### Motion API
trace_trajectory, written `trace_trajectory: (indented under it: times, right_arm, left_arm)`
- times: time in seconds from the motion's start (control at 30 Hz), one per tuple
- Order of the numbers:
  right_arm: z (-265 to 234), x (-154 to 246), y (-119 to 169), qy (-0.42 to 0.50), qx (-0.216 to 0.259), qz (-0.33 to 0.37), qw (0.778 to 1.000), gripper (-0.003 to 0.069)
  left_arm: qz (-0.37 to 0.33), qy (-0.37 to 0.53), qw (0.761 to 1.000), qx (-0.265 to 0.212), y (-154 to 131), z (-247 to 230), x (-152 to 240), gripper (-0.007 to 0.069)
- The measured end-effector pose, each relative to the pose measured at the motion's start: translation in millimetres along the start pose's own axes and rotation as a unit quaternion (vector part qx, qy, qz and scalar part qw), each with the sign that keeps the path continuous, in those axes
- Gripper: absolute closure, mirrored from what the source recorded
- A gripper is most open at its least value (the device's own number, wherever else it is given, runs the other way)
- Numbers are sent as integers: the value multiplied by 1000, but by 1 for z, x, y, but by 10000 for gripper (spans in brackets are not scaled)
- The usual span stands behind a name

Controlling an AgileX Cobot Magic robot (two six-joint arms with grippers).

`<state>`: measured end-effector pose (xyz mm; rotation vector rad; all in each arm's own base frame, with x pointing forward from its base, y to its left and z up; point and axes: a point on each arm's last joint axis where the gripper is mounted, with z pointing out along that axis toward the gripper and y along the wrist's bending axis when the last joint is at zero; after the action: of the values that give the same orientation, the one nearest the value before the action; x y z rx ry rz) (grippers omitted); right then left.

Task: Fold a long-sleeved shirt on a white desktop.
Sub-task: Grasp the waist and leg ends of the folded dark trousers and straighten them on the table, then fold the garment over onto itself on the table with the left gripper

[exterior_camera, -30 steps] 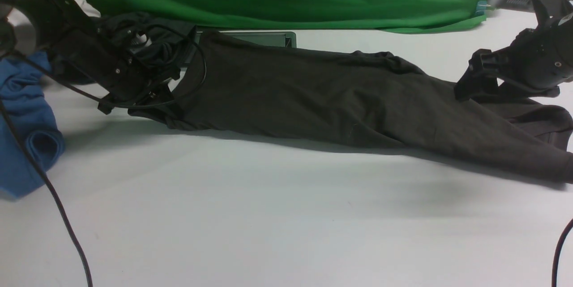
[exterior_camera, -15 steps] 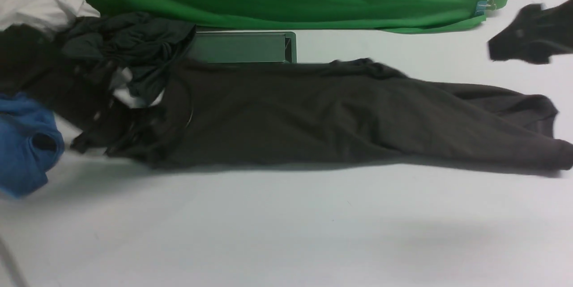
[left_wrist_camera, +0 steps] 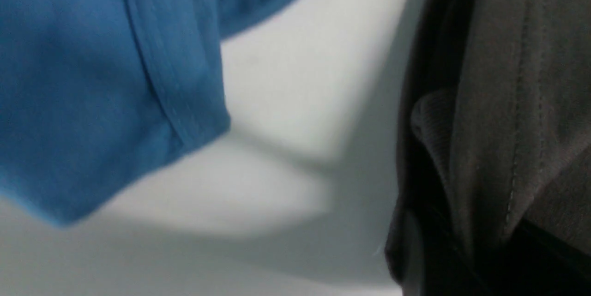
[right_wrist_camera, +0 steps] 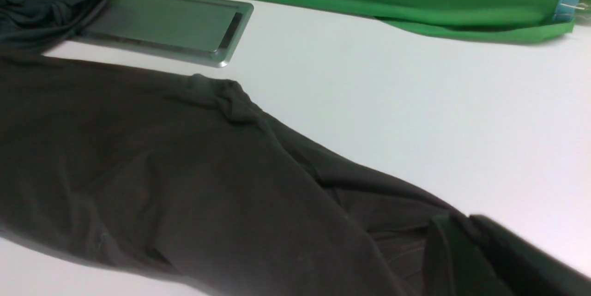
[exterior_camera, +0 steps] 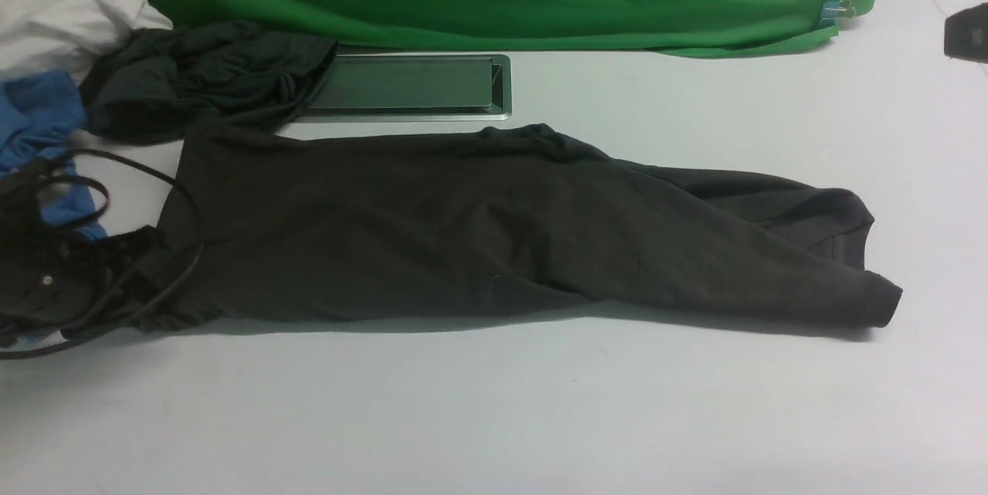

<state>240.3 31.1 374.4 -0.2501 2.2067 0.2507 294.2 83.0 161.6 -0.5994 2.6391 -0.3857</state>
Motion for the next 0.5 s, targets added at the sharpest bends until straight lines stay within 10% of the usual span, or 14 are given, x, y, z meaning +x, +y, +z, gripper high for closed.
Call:
trace_trajectory:
  times: [0.23, 0.5]
  right_arm:
    - [-1, -1, 2, -5, -10, 10, 1000, 638]
    - [-7, -10, 14, -24, -32, 3, 999, 635]
  left_arm:
    - [73, -68, 987, 124, -67, -45, -56, 510]
    - [275, -115, 912, 283, -272, -73, -56, 510]
